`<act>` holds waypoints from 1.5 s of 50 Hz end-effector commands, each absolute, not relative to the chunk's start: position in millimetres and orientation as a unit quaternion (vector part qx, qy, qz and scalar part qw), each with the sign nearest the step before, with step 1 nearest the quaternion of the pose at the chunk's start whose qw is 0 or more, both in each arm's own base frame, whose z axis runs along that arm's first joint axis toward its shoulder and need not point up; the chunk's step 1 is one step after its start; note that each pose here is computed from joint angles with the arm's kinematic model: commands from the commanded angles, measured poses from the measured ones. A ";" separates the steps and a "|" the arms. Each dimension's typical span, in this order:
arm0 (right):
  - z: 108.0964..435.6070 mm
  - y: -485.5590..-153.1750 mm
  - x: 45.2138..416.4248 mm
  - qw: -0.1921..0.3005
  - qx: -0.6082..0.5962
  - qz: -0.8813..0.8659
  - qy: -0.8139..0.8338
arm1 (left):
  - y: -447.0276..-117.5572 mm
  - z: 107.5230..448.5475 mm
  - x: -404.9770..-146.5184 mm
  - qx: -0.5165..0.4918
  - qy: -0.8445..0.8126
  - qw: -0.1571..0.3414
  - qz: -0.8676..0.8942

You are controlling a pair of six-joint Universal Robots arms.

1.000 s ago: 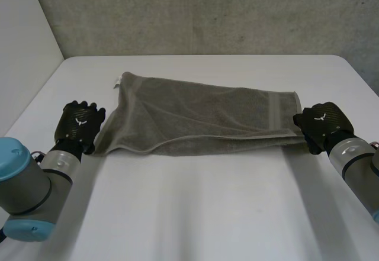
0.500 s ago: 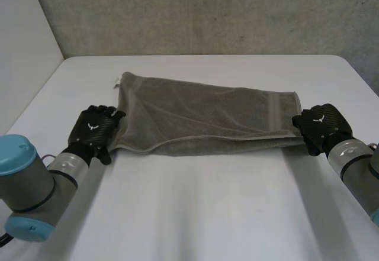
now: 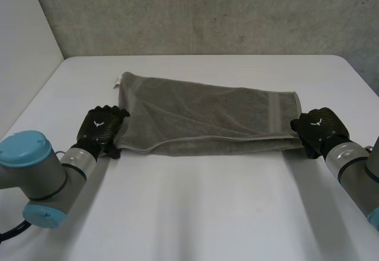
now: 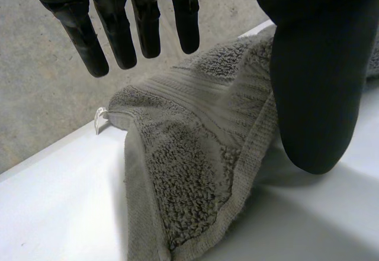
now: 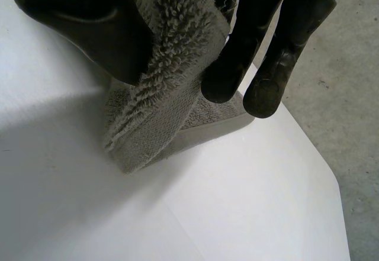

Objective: Fold the towel.

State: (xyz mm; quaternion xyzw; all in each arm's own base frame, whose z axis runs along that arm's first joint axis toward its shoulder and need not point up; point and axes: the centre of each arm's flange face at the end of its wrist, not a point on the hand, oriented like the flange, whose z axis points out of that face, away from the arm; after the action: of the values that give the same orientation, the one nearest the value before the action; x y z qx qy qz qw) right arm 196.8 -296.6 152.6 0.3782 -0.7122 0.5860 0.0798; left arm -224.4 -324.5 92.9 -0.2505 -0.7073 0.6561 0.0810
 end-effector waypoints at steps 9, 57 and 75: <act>152.1 -296.3 196.8 0.079 0.378 0.585 -0.713 | -342.0 103.8 -221.9 -0.228 -0.675 0.052 0.700; 237.7 -238.3 148.5 0.073 0.511 0.414 -0.750 | -209.1 195.8 -171.9 -0.417 -0.676 -0.143 0.590; 218.9 -281.8 146.0 0.051 0.481 0.448 -0.752 | -259.9 172.3 -202.6 -0.420 -0.659 -0.061 0.621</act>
State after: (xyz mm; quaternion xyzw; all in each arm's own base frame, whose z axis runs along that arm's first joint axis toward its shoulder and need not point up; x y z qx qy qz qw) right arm 142.4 -255.9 231.1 0.5143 -0.7418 0.4274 0.0505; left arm -187.6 -217.4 188.3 -0.4405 -0.6688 0.5941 -0.0760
